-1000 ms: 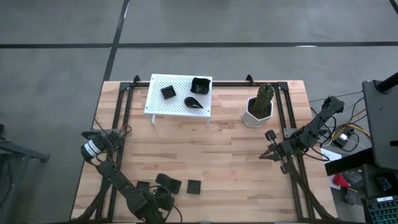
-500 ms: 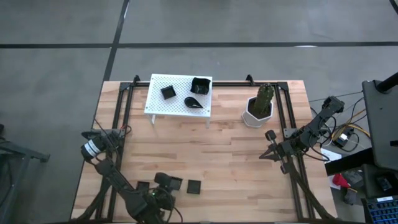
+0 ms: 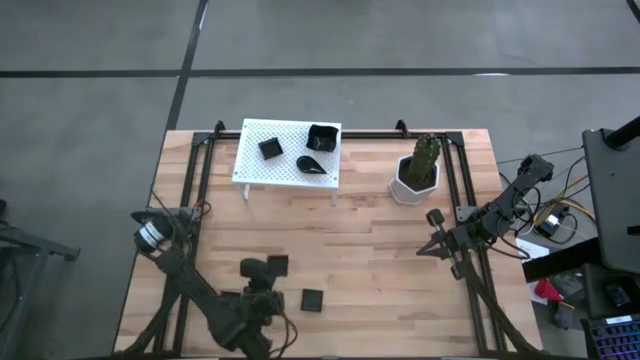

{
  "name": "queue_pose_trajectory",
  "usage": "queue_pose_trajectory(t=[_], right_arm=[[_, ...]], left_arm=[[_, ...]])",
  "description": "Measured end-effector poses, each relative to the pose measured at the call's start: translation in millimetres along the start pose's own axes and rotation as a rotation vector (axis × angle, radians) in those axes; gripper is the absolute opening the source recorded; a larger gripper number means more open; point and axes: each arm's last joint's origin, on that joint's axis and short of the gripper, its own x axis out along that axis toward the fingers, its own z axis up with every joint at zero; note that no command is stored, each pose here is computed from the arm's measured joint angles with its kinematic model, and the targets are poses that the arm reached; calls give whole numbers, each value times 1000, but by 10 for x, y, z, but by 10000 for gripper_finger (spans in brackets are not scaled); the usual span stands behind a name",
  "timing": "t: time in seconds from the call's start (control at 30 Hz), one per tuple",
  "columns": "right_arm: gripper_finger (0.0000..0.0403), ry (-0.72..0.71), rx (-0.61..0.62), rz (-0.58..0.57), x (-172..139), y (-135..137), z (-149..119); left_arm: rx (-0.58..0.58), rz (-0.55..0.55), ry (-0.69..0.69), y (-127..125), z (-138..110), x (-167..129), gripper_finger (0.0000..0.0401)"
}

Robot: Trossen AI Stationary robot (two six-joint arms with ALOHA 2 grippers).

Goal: Pick & Place Mini shaped plates
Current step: Stack the square plate on top of the other square plates on the shelf

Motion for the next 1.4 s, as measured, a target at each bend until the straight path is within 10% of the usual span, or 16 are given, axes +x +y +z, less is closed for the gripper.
queue_pose_trajectory(t=[0.67, 1.4], right_arm=[[8, 1, -2, 0, 0, 1, -1], [8, 0, 0, 0, 0, 0, 1]], left_arm=[[-299, 217, 70, 1416, 218, 281, 0], [-256, 381, 273, 2658, 224, 996, 0]])
